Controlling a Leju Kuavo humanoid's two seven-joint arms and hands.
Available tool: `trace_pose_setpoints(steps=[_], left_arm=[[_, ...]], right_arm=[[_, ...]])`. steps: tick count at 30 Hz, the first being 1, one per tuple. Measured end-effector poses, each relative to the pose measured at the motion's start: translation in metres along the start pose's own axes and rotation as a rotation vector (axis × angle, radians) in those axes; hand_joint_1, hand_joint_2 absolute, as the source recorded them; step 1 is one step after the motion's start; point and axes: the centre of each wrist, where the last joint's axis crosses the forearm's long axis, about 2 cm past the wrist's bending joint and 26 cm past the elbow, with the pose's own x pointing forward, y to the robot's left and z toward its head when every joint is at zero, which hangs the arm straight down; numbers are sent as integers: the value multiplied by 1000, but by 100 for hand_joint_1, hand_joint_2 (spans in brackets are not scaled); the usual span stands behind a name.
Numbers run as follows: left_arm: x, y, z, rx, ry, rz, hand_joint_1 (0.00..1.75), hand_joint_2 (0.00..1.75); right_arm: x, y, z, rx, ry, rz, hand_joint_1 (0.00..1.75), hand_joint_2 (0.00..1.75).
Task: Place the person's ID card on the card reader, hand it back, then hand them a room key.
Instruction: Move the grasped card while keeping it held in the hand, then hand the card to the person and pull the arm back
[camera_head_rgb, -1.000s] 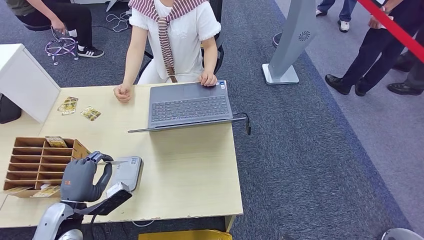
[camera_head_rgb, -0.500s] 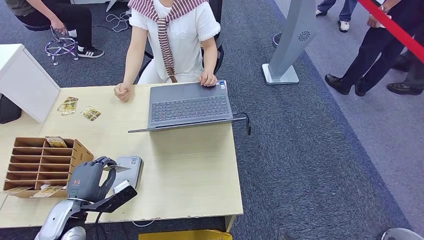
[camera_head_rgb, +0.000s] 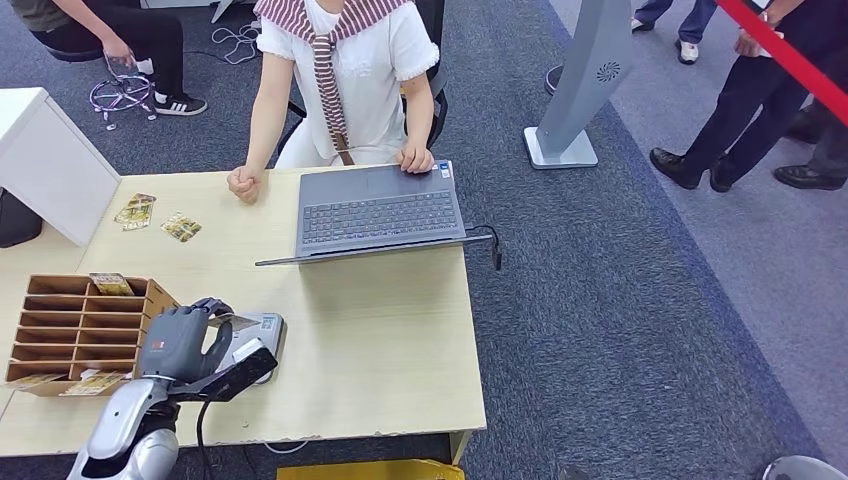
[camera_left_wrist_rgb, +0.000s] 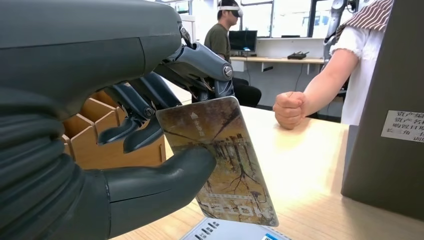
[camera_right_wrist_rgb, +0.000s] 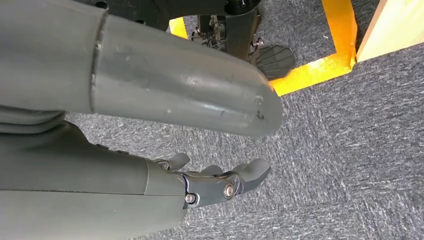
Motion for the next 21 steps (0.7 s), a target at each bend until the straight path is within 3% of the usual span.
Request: trace_pose_setpoints(steps=[21], left_arm=[[-5,-9,-7,-171,8,-48,175,175]], right_arm=[[0,0,0,8,3,-6,0,0]])
